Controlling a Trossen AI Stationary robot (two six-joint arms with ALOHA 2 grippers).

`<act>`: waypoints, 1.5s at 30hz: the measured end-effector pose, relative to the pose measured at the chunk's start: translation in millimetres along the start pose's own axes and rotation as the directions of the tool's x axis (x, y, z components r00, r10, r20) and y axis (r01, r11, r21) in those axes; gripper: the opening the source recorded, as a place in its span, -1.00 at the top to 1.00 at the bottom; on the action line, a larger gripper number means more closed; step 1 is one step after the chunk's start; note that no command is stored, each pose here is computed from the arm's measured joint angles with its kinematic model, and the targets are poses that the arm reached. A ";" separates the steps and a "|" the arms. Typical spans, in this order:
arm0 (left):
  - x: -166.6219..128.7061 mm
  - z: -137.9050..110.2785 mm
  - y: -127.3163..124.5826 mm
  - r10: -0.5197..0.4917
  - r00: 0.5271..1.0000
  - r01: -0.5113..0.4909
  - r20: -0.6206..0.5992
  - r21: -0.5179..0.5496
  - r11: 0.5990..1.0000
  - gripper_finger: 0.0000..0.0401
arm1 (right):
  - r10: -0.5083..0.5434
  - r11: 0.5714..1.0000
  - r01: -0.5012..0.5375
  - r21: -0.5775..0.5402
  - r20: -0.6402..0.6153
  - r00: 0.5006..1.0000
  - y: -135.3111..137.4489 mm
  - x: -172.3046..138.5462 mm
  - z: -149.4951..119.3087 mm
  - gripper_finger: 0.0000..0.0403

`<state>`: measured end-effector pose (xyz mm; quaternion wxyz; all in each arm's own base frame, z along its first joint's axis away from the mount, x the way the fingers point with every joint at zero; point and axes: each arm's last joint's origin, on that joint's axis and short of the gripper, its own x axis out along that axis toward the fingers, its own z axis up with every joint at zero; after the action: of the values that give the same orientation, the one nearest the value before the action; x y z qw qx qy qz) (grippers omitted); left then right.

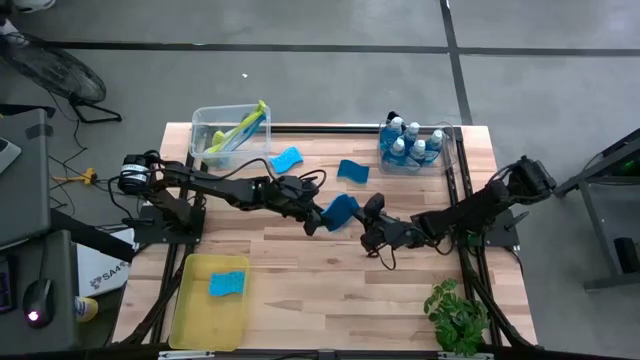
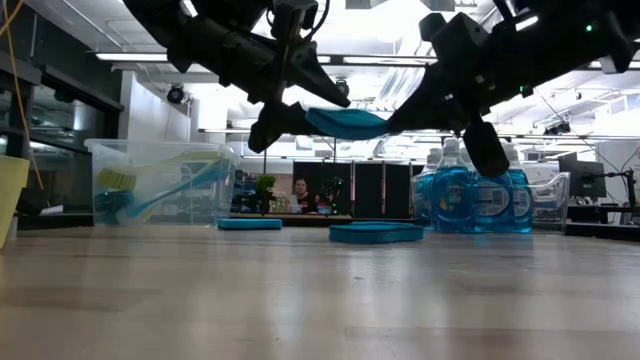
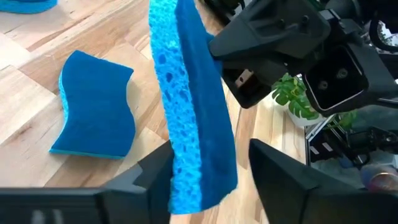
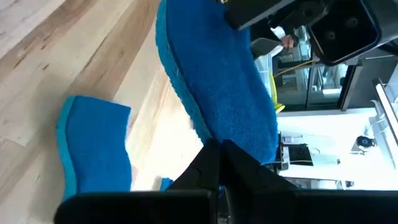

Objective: Pick & Place Kitchen Sink Supplies
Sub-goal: Put the bottom sponge into the yellow bin

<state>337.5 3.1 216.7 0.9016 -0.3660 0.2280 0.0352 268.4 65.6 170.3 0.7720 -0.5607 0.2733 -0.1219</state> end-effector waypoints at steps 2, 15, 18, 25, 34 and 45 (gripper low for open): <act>0.0 0.0 0.0 0.000 1.000 0.000 0.000 0.000 1.000 0.15 | 0.007 1.000 -0.007 0.009 0.003 1.000 -0.1 1.0 -0.9 1.00; 0.0 0.1 0.0 0.003 1.000 -0.003 0.003 0.017 1.000 0.90 | 0.008 1.000 -0.008 0.020 -0.004 1.000 0.0 1.5 -1.7 1.00; 0.0 -0.2 0.5 0.010 1.000 -0.010 0.001 0.028 1.000 0.95 | 0.008 0.999 -0.008 0.049 -0.003 1.000 0.1 1.4 -1.5 0.97; 0.0 -1.7 2.3 0.042 0.999 -0.041 -0.004 0.035 0.999 0.97 | 0.025 0.986 -0.032 0.166 0.042 0.999 2.9 -3.6 3.8 0.66; -0.3 -2.7 5.4 0.100 0.995 -0.101 0.010 0.052 0.994 0.97 | -0.077 0.921 0.093 0.378 -0.057 0.995 -6.8 -19.2 5.8 0.11; -5.2 -5.8 2.3 0.044 0.992 -0.023 -0.117 0.176 0.984 0.99 | 0.165 0.676 -0.022 0.737 -0.123 0.979 -18.8 -39.4 -32.7 -0.03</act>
<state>330.1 1.4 213.9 0.9139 -0.2835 0.2904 0.0082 220.0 52.6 191.9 0.9088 -0.1775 0.2986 -0.2310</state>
